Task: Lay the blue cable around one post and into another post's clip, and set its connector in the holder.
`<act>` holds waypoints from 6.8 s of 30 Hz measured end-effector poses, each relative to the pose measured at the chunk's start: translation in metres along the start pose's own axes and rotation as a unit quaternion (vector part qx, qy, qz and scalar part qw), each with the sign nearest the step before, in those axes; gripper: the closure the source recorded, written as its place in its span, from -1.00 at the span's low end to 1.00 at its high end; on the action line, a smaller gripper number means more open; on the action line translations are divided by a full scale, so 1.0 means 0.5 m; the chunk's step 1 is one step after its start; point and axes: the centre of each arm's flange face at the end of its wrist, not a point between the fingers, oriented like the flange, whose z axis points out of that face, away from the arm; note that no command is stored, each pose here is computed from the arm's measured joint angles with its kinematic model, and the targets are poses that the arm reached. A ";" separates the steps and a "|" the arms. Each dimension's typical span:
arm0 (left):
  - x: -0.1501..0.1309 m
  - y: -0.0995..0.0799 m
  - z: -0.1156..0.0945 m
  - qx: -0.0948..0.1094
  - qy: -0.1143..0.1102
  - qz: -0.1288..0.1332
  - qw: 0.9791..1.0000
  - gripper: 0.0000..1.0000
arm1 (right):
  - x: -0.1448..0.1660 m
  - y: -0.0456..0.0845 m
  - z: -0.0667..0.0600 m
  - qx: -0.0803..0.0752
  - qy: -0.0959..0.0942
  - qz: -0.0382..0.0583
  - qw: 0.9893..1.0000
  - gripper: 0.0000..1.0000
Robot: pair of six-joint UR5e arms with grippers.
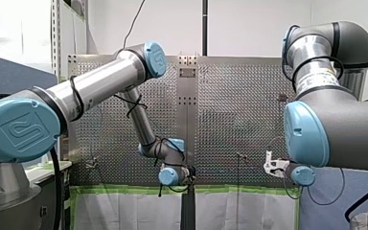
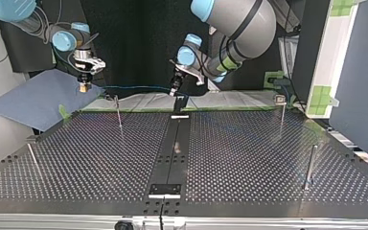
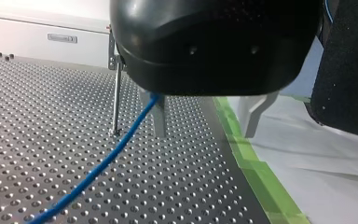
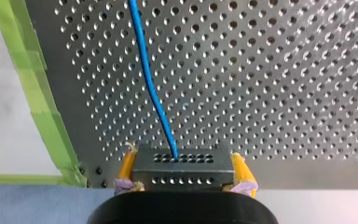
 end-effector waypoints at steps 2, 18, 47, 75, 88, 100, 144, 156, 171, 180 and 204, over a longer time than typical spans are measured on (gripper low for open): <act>0.000 -0.003 0.000 0.006 -0.001 0.000 1.000 -0.53 | 0.000 0.004 0.000 -0.006 0.000 0.001 1.000 1.00; 0.002 -0.032 -0.011 0.027 0.003 0.033 0.999 -0.53 | 0.000 -0.002 0.000 -0.002 0.000 -0.002 1.000 1.00; -0.002 -0.061 -0.036 -0.068 -0.011 0.022 0.997 -0.58 | -0.001 -0.008 0.000 0.003 0.000 -0.005 1.000 1.00; -0.039 -0.071 -0.005 -0.083 -0.078 -0.004 0.993 -0.62 | -0.002 -0.013 -0.001 0.004 -0.001 -0.005 1.000 1.00; -0.017 -0.088 -0.011 -0.070 -0.055 -0.004 0.996 -0.62 | -0.002 -0.013 -0.001 0.004 -0.001 -0.005 1.000 1.00; -0.013 -0.119 0.002 -0.050 -0.050 -0.019 0.997 -0.62 | -0.002 -0.016 -0.001 0.005 -0.001 -0.005 1.000 1.00; 0.011 -0.152 0.037 -0.056 -0.038 0.012 0.998 -0.62 | -0.003 -0.022 -0.002 0.009 -0.002 -0.005 1.000 1.00; 0.006 -0.155 0.042 -0.055 -0.041 0.021 0.997 -0.22 | -0.004 -0.021 -0.002 0.009 -0.003 -0.005 1.000 1.00; 0.002 -0.157 0.049 -0.042 -0.044 0.019 0.998 0.40 | -0.004 -0.022 -0.002 0.009 -0.004 -0.005 1.000 1.00; -0.001 -0.156 0.052 -0.044 -0.046 0.013 0.998 0.20 | -0.004 -0.024 -0.003 0.010 -0.004 -0.006 1.000 1.00; -0.007 -0.156 0.058 -0.044 -0.049 0.009 0.998 0.60 | -0.004 -0.025 -0.003 0.010 -0.005 -0.006 1.000 1.00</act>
